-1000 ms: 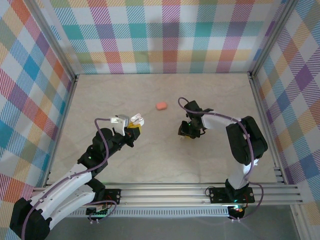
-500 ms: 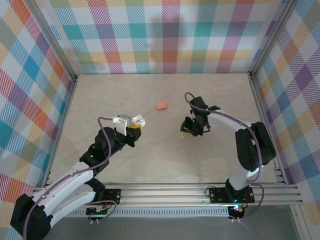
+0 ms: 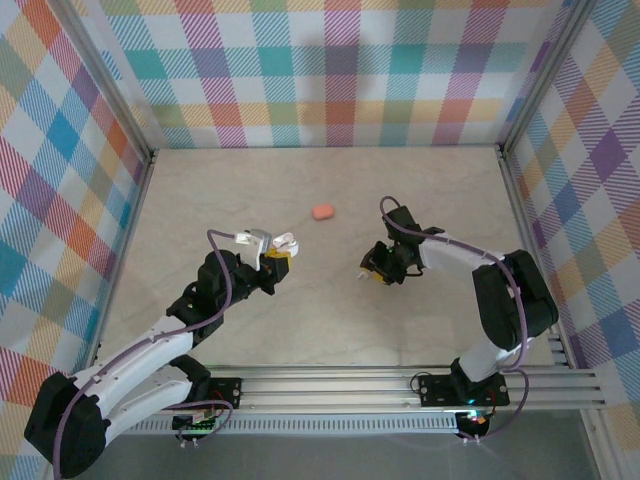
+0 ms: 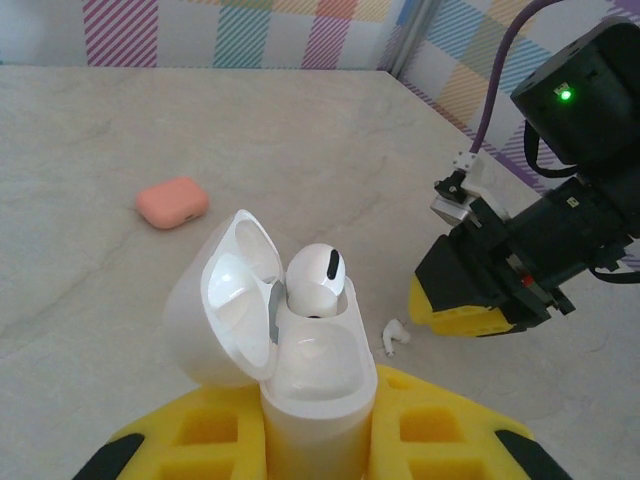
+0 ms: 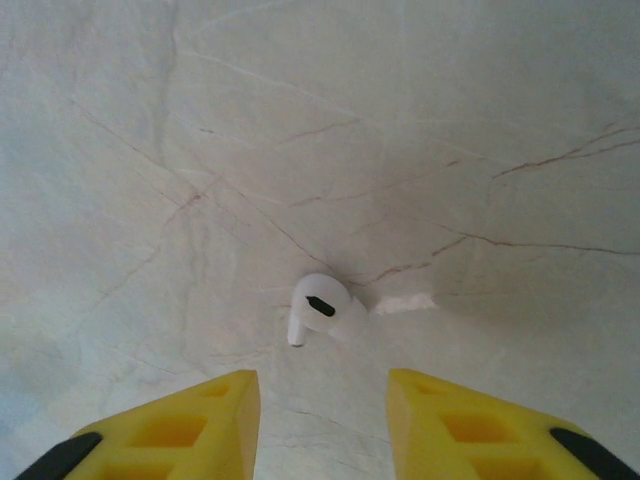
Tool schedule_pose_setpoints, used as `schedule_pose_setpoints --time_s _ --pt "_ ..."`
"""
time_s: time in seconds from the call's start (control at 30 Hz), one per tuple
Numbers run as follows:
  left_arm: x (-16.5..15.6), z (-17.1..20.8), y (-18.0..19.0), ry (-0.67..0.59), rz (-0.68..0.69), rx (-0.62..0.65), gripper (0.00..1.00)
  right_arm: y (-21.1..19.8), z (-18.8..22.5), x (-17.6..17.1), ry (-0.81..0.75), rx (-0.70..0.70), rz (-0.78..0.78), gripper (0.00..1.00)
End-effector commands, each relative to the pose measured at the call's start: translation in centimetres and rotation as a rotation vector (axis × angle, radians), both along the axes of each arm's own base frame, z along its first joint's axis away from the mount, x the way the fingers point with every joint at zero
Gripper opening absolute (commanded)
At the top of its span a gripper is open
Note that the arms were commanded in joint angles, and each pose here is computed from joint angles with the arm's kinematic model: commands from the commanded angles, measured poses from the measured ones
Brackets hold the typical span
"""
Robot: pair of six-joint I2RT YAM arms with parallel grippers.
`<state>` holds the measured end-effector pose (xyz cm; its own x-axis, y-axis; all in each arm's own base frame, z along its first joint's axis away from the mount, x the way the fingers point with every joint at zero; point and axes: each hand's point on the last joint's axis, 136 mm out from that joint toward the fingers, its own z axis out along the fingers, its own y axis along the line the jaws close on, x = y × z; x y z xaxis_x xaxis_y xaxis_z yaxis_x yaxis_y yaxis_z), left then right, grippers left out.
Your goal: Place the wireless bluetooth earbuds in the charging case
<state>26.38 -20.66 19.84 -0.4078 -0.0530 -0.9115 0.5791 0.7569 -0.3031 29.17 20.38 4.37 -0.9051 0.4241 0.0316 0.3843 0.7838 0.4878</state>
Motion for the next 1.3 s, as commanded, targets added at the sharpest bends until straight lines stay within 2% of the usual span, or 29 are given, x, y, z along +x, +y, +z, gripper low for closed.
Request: schedule_pose_setpoints --time_s 0.0,0.33,0.53,0.9,1.27 --pt "0.0 3.0 -0.8 -0.086 -0.034 -0.046 0.0 0.5 -1.1 -0.1 0.048 0.028 -0.041 0.4" --pt "-0.4 2.6 -0.2 -0.088 -0.021 -0.055 0.0 1.6 -1.9 0.2 0.084 0.027 -0.032 0.42" --pt "-0.8 2.7 0.3 -0.099 -0.012 -0.047 0.0 1.7 -2.4 0.5 0.088 -0.002 -0.01 0.38" --pt "-1.1 2.6 0.7 -0.113 -0.003 -0.037 0.0 0.9 -3.0 1.3 0.091 -0.135 0.098 0.33" --pt "-1.3 2.4 0.9 -0.118 -0.003 -0.021 0.0 0.4 -2.4 2.6 0.056 -0.232 0.204 0.31"
